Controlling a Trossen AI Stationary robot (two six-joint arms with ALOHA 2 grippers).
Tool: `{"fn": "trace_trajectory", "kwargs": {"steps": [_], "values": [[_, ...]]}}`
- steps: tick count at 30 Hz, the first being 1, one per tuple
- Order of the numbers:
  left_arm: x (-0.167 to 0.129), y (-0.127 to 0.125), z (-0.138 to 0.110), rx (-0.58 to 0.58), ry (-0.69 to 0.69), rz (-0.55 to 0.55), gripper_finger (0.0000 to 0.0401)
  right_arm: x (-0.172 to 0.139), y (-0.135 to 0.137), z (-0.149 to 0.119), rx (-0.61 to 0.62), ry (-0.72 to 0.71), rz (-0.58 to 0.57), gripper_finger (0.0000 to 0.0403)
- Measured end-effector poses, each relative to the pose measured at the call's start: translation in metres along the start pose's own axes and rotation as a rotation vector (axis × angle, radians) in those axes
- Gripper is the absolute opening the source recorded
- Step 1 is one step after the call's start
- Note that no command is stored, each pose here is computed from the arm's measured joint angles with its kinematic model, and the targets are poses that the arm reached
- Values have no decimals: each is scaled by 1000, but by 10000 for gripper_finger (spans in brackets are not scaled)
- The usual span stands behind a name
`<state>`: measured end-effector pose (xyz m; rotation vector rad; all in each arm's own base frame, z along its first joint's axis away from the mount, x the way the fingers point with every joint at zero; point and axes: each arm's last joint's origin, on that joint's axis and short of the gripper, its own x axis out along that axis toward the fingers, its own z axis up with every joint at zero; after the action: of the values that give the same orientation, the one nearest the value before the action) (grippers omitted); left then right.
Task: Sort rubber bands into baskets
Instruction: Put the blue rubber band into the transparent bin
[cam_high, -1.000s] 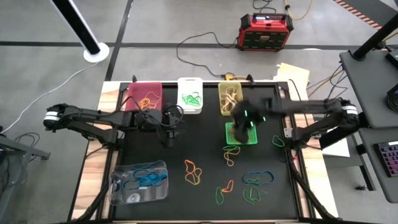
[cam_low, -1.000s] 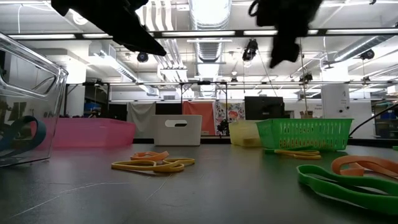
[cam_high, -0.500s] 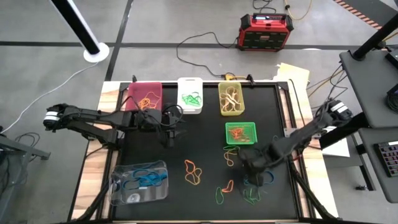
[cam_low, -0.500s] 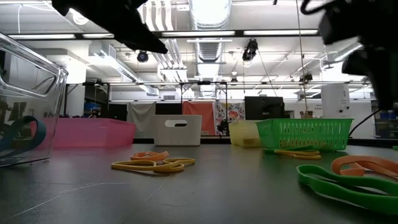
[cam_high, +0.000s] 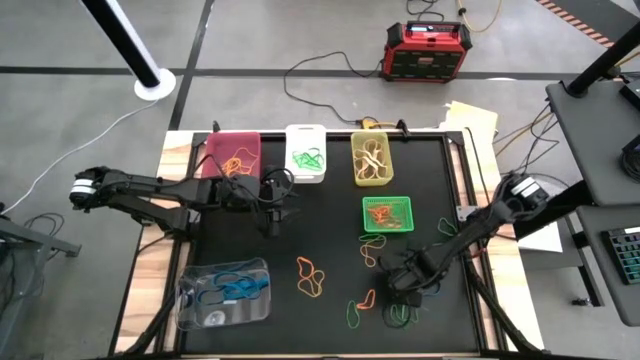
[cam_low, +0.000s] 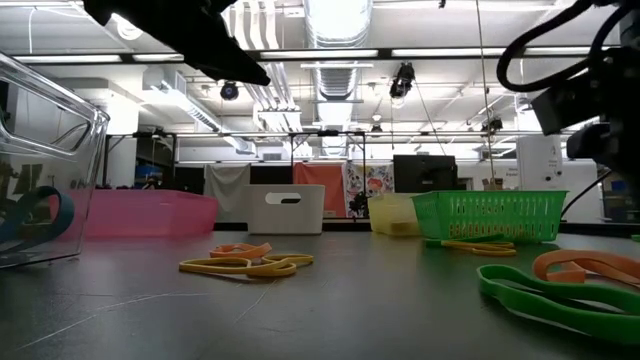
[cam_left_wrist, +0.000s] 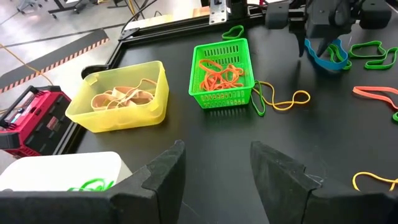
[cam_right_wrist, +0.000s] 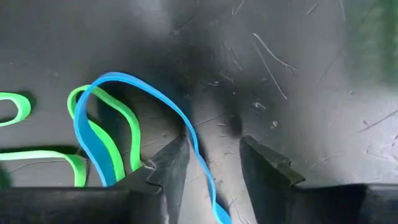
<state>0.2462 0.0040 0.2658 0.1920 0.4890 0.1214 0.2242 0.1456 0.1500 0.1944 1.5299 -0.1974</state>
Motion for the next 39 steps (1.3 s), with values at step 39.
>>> {"fn": "trace_trajectory", "kwargs": {"steps": [39], "values": [[24, -24, 26, -101, -332, -346, 162, -138, -42, 86, -244, -1236, -230, 9]]}}
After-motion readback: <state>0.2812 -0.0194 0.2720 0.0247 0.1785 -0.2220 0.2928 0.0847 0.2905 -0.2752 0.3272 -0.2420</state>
